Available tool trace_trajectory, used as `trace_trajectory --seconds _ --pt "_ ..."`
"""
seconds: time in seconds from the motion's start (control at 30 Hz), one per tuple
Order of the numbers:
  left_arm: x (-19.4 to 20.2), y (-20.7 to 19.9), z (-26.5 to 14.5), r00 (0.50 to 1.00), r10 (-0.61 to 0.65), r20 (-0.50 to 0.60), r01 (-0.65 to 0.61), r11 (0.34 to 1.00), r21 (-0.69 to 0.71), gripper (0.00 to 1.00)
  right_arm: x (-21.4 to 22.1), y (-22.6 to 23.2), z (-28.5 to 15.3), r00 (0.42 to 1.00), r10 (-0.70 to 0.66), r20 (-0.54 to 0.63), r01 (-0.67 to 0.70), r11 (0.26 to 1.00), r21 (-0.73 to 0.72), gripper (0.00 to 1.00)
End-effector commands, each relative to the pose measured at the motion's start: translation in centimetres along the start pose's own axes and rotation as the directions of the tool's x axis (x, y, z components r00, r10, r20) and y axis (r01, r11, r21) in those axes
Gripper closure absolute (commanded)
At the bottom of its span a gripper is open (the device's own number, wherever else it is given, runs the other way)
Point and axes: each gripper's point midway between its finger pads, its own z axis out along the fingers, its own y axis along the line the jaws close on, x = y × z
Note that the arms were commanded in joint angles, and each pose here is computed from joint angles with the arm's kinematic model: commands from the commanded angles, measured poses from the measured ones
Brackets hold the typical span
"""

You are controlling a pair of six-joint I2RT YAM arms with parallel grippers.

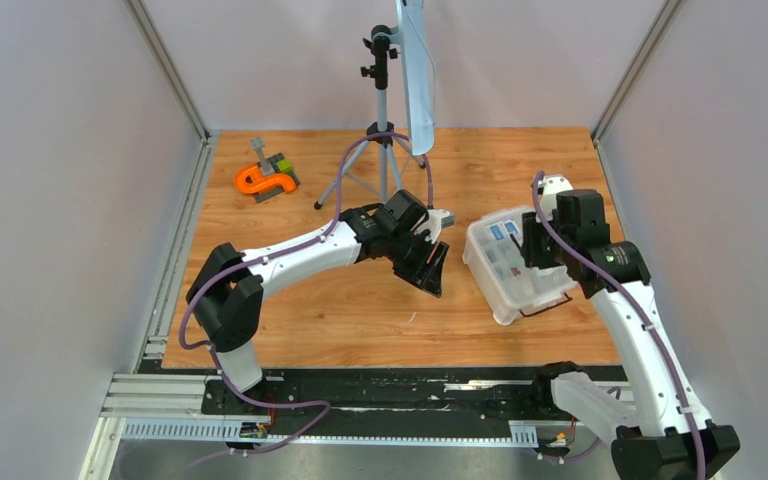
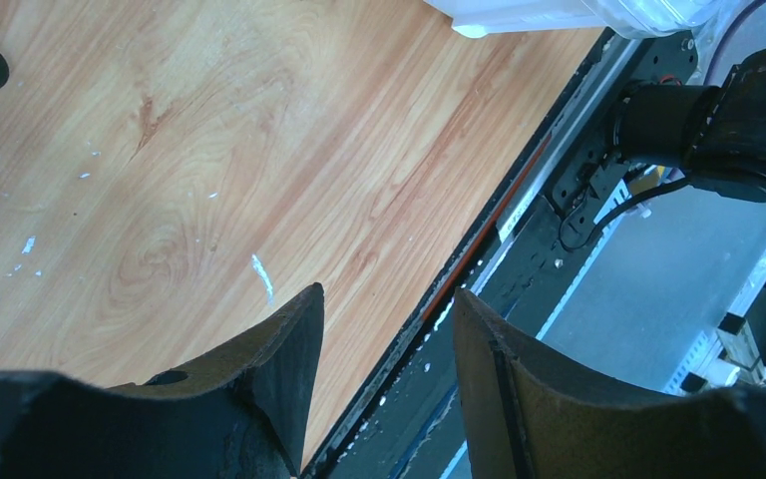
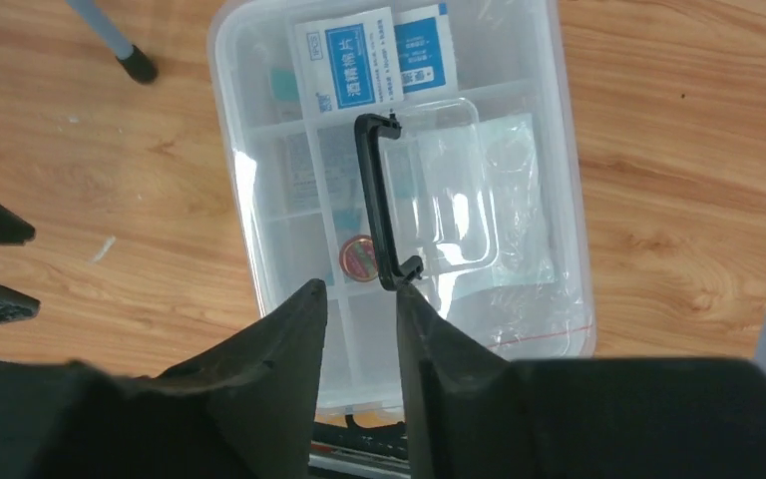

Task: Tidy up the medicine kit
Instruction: Move the medicine box to the center of the board.

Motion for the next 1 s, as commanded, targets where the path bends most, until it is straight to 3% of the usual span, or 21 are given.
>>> trace_trajectory --seconds 0.0,0.03,0.07,0.2,0.43,0.6,0.73,0.97 --pt "-0.3 -0.6 -1.0 1.000 0.011 0.024 -0.011 1.000 0.000 0.41 -1.1 -1.5 0.7 0.964 0.239 0.120 -0.253 0.960 0.121 0.87" --pt "-0.4 -0.6 -0.9 1.000 0.010 0.023 -0.010 1.000 -0.001 0.41 -1.0 -1.9 1.2 0.949 0.286 0.134 -0.304 0.941 0.146 0.97" --pt "-0.5 -0.6 -0.8 1.000 0.008 0.023 -0.008 1.000 -0.002 0.41 -1.0 -2.4 1.6 0.934 0.324 0.150 -0.347 0.922 0.172 1.00" --pt "-1.0 -0.6 -0.4 0.999 0.005 0.036 -0.006 1.000 0.005 0.41 -2.6 -2.9 2.4 0.896 0.390 0.209 -0.428 0.886 0.180 1.00" --pt "-3.3 -0.5 0.6 0.997 -0.011 0.081 0.012 1.000 -0.006 0.42 -4.6 -2.1 2.8 0.899 0.388 0.205 -0.417 0.900 0.127 1.00" --pt "-7.3 -1.7 1.1 0.977 -0.034 0.209 0.031 0.999 0.022 0.42 -5.3 -4.0 1.1 0.885 0.368 0.284 -0.430 0.880 0.201 1.00" --pt "-10.9 -1.0 1.3 0.941 -0.028 0.337 0.040 0.999 -0.030 0.41 -3.6 -7.7 -0.4 0.820 0.443 0.363 -0.556 0.768 0.319 1.00" --pt "-14.8 -1.1 2.1 0.902 0.040 0.430 -0.021 0.999 -0.049 0.30 1.5 -12.4 -3.5 0.622 0.647 0.441 -0.783 0.520 0.341 0.99"
